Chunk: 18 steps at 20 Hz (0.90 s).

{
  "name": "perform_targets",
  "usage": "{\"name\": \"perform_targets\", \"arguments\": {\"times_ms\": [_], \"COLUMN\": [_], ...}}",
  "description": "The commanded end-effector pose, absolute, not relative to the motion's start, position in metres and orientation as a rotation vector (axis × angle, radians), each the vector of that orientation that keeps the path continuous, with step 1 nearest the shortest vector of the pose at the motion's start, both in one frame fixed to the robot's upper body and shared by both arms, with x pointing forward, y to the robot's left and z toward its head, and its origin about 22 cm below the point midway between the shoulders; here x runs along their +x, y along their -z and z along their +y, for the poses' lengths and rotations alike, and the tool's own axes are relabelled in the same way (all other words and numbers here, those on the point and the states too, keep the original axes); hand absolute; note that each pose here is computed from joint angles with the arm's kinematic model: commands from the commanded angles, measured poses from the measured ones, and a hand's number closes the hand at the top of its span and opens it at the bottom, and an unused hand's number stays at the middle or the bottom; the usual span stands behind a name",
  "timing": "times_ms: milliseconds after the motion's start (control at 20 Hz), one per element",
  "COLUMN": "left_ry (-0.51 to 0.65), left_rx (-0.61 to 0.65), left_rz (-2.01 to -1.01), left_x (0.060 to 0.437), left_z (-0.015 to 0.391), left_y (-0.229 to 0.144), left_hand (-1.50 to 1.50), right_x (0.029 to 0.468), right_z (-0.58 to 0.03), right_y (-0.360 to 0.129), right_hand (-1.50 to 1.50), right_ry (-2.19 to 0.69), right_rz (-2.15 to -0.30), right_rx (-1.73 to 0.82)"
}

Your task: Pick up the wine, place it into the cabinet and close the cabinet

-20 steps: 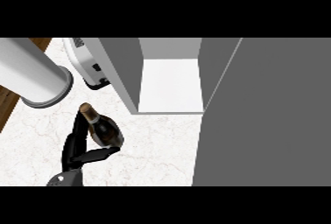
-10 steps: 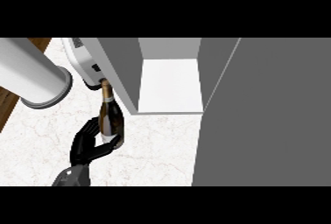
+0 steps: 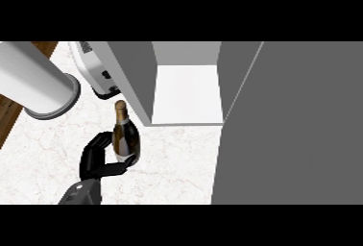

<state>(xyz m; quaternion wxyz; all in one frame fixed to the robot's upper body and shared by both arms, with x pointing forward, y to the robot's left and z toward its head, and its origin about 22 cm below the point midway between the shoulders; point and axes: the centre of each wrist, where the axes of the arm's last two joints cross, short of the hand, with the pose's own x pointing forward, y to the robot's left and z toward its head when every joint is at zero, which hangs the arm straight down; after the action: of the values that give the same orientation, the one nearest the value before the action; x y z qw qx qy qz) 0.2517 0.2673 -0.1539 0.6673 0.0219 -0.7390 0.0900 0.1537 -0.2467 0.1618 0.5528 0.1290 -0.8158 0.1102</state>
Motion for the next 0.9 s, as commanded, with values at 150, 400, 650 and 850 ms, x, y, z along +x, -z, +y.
{"name": "perform_targets", "arguments": {"times_ms": [150,400,650,850], "left_ry": [-0.270,-0.269,-0.235,-0.218], "left_rx": [0.021,-0.052,-0.112,-0.152], "left_rz": [-1.674,-1.734,-1.744,-1.757], "left_x": [0.196,0.210,0.200,0.214], "left_z": [0.321,0.315,0.260,0.266], "left_y": [0.172,0.159,0.152,0.108], "left_hand": [1.50,1.50,1.50,1.50], "right_x": [0.133,0.125,0.137,0.130], "right_z": [-0.241,-0.235,-0.241,-0.233], "right_y": [-0.169,-0.177,-0.181,-0.161], "right_hand": [-1.50,-1.50,-1.50,-1.50], "right_ry": [-0.248,-0.280,-0.245,-0.239], "right_rz": [-1.953,-1.960,-1.950,-1.944], "right_rx": [0.323,0.328,0.345,0.338]}}
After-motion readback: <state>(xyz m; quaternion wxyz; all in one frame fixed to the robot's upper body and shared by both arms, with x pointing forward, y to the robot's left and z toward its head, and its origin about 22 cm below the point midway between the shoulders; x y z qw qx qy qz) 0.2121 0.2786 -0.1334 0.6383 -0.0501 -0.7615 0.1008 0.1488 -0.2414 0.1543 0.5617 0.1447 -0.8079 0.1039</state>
